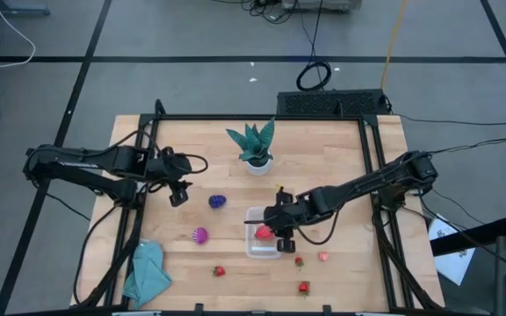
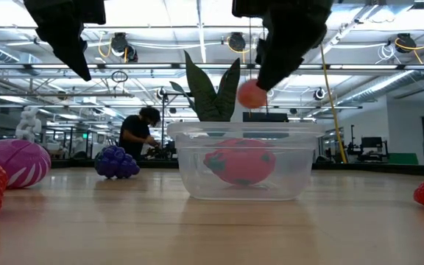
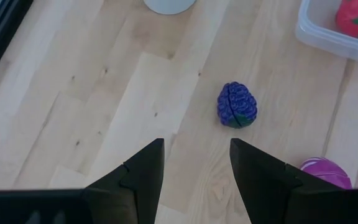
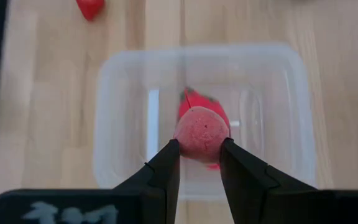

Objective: Pick and placing Produce into tupperware
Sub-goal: Put the top pink peach into the transparent bin

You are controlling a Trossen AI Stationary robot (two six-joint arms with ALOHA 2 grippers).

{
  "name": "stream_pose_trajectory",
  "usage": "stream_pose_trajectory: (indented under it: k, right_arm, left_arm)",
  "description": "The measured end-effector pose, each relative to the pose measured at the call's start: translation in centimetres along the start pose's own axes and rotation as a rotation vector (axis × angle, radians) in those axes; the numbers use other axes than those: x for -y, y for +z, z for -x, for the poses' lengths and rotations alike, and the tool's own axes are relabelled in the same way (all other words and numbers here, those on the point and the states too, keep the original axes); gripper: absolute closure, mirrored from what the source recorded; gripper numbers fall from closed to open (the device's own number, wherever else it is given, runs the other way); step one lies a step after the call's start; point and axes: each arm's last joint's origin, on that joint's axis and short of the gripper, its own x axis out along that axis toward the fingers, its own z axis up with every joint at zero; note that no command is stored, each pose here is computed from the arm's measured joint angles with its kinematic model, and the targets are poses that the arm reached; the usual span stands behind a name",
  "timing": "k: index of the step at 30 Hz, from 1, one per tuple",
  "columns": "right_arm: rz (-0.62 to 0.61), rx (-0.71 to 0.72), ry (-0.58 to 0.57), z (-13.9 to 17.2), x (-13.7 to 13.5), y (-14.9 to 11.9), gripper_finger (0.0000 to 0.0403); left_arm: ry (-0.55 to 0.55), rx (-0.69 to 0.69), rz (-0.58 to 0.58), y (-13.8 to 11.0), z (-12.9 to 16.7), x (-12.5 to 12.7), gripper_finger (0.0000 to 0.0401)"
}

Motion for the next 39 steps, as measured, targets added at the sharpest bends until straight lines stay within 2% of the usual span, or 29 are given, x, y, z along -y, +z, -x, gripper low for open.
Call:
stream_pose_trajectory:
  k: [11,21,30,39]
  right_arm:
    - [-0.019,-0.029,0.000,0.0,0.1,-0.2,0.0310]
    - [0.021,-0.062,0.002,-2.6,0.0,-0.4,0.0310]
    - [0.039,-0.013,0.074,-2.7,-0.3,0.2,0.0310]
    - [0.011,-0.066,0.198,-2.6,-1.0,-0.2,0.0310]
  left_arm:
    - [0.017,0.010,0.001,0.1,0.0,0.0,0.0215]
    - [0.017,0.010,0.002,0.1,0.0,0.0,0.0215]
    - [0.016,0.011,0.002,0.1,0.0,0.0,0.0215]
    - [0.017,0.012,0.003,0.1,0.0,0.0,0.0215]
